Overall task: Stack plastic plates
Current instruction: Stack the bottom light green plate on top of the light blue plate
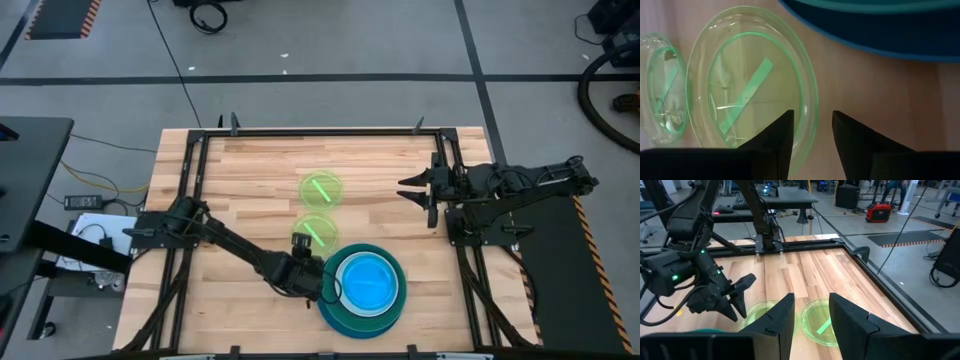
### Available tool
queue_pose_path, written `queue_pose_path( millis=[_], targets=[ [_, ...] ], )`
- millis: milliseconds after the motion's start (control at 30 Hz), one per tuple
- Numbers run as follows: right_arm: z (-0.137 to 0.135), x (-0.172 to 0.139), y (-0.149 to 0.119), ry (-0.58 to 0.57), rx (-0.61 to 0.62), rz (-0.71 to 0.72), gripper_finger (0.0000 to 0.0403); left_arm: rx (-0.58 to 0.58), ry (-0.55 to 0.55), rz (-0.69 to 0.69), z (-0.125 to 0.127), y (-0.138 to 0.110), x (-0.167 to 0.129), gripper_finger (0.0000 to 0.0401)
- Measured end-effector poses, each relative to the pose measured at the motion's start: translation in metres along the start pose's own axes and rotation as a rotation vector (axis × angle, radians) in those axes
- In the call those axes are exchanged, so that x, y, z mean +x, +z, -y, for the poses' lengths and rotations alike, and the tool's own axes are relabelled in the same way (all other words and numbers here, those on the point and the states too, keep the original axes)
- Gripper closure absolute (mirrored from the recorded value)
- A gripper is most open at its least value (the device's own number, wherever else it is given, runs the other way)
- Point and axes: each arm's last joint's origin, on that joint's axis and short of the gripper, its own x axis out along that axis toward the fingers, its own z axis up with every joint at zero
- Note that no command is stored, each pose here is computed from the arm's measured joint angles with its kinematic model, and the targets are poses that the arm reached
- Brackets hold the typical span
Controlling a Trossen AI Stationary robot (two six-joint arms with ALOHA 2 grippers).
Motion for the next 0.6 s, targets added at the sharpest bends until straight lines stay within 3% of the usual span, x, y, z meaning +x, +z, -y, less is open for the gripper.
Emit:
queue_pose_path(
  millis=[167, 433, 600],
  targets=[
    [0.0, 0.0, 0.0, 0.0, 0.0, 0.0, 0.0271, -0.003, -0.016, -0.013, -0.0024, -0.0003, 0.0019, 0.0283],
    [0.0, 0.0, 0.0, 0.0, 0.0, 0.0, 0.0271, -0.022, -0.092, -0.054, -0.0039, -0.0012, 0.0095, 0.0386],
    [0.0, 0.0, 0.0, 0.0, 0.0, 0.0, 0.0271, -0.021, -0.091, -0.065, -0.0016, -0.0006, 0.0043, 0.0392]
  ],
)
